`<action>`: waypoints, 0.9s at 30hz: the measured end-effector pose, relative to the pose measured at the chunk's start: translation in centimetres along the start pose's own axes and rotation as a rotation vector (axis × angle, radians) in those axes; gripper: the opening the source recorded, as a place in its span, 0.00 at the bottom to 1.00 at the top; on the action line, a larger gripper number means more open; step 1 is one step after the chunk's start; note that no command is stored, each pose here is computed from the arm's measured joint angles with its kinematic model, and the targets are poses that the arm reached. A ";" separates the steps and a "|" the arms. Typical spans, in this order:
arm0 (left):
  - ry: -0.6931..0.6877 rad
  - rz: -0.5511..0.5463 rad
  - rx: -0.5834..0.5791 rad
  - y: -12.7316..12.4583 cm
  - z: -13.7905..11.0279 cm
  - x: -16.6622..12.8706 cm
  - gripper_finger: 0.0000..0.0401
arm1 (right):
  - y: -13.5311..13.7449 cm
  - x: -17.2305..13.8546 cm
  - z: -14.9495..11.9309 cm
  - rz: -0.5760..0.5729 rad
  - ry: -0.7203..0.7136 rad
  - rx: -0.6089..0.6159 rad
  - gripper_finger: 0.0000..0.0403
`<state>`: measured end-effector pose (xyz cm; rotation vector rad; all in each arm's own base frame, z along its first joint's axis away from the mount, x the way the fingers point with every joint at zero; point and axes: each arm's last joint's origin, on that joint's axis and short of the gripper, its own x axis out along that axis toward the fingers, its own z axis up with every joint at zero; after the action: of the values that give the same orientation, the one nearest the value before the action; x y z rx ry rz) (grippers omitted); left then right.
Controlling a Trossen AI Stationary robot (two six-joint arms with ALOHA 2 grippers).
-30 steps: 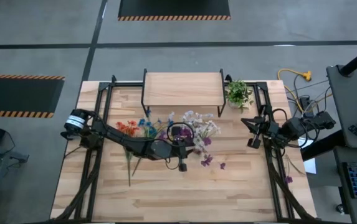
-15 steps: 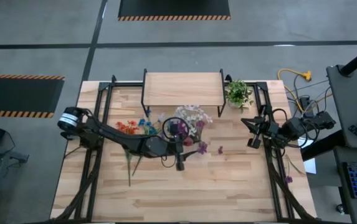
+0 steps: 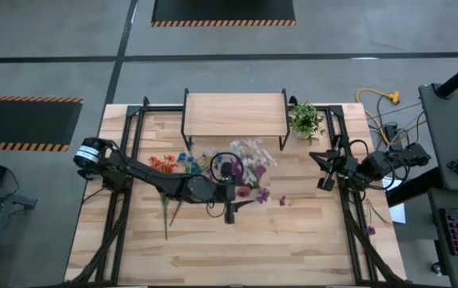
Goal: Pick and place flowers into a vace then onto a shelf
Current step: Put the red flower into the transparent vase
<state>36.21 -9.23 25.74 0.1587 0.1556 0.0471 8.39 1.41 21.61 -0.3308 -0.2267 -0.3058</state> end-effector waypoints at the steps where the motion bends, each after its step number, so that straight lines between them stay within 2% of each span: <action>1: -0.001 -0.007 0.000 0.0 0.0 0.0 0.50 | 0.0 0.0 0.0 0.000 0.000 0.000 0.02; 19: 0.008 -0.026 -0.034 -0.1 0.0 0.0 0.50 | 0.0 0.0 0.0 0.000 0.000 0.000 0.02; 22: 0.036 -0.034 -0.042 -0.1 -0.3 0.0 0.54 | 0.0 0.0 0.0 0.000 0.000 0.000 0.02; 27: 0.043 -0.035 -0.039 -0.1 -0.4 0.0 0.66 | 0.0 0.0 0.0 0.000 0.000 0.000 0.02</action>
<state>36.14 -9.30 25.36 0.1158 0.2006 0.0182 8.39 1.41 21.61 -0.3306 -0.2271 -0.3057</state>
